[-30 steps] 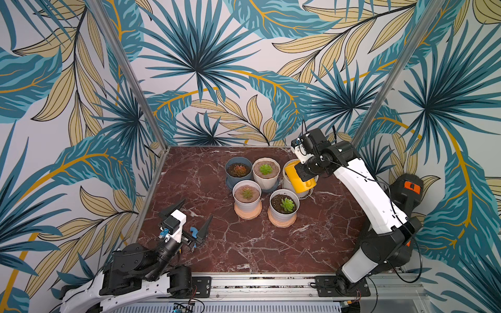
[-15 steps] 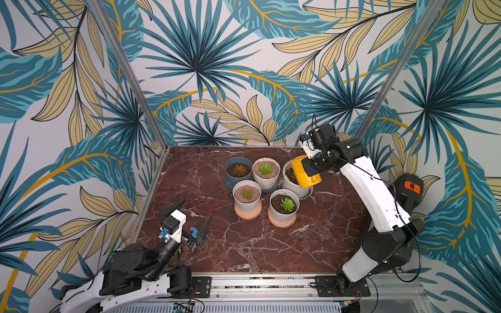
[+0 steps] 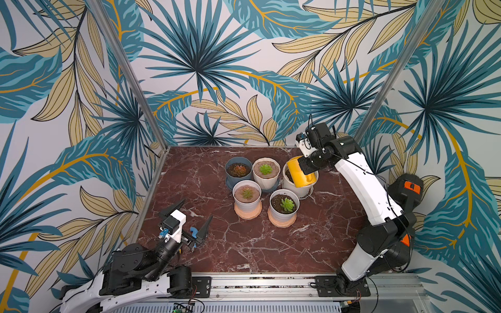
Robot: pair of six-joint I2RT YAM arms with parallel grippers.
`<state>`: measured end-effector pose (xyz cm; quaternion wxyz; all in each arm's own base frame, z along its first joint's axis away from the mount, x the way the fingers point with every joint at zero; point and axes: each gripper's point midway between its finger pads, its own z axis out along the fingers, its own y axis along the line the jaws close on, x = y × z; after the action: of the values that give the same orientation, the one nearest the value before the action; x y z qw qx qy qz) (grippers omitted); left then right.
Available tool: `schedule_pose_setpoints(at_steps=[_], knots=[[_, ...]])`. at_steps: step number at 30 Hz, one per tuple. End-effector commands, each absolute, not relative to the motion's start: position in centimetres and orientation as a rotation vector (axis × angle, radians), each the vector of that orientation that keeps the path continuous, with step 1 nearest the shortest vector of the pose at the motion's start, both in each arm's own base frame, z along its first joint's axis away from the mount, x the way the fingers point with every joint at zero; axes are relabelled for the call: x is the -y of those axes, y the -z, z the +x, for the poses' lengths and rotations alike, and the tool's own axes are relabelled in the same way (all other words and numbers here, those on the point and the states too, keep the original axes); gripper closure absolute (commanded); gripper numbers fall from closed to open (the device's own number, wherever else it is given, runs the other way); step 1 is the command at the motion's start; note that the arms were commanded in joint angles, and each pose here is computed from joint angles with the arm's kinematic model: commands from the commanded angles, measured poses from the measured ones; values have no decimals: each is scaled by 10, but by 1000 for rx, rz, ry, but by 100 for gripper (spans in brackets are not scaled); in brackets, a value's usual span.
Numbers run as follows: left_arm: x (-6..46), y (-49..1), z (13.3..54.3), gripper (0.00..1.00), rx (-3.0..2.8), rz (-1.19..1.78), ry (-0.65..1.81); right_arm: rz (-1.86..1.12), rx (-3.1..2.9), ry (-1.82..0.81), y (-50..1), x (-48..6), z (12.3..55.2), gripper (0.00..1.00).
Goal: Water the succulent around the soil edge
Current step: Water the soil of the potted plant with water.
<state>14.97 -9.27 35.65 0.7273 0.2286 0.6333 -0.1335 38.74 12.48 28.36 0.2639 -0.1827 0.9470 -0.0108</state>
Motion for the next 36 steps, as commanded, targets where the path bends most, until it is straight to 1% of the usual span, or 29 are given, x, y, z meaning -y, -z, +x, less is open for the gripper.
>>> schedule_pose_setpoints(at_steps=[1,8,16,22,27,36], knots=[[87,-362,148,0,-1381,481,311,-473,-2524,52,-298,-118,389,100],[88,-362,148,0,-1380,480,311,-394,-2497,70,-313,-96,384,100],[88,-362,148,0,-1381,481,313,-380,-2529,35,-301,-95,388,100],[87,-362,148,0,-1383,480,313,-374,-2564,53,-290,-92,392,100],[87,-362,148,0,-1382,481,313,-358,-2567,65,-290,-86,393,100],[87,-363,148,0,-1380,479,316,-324,-2508,85,-315,-75,375,100]])
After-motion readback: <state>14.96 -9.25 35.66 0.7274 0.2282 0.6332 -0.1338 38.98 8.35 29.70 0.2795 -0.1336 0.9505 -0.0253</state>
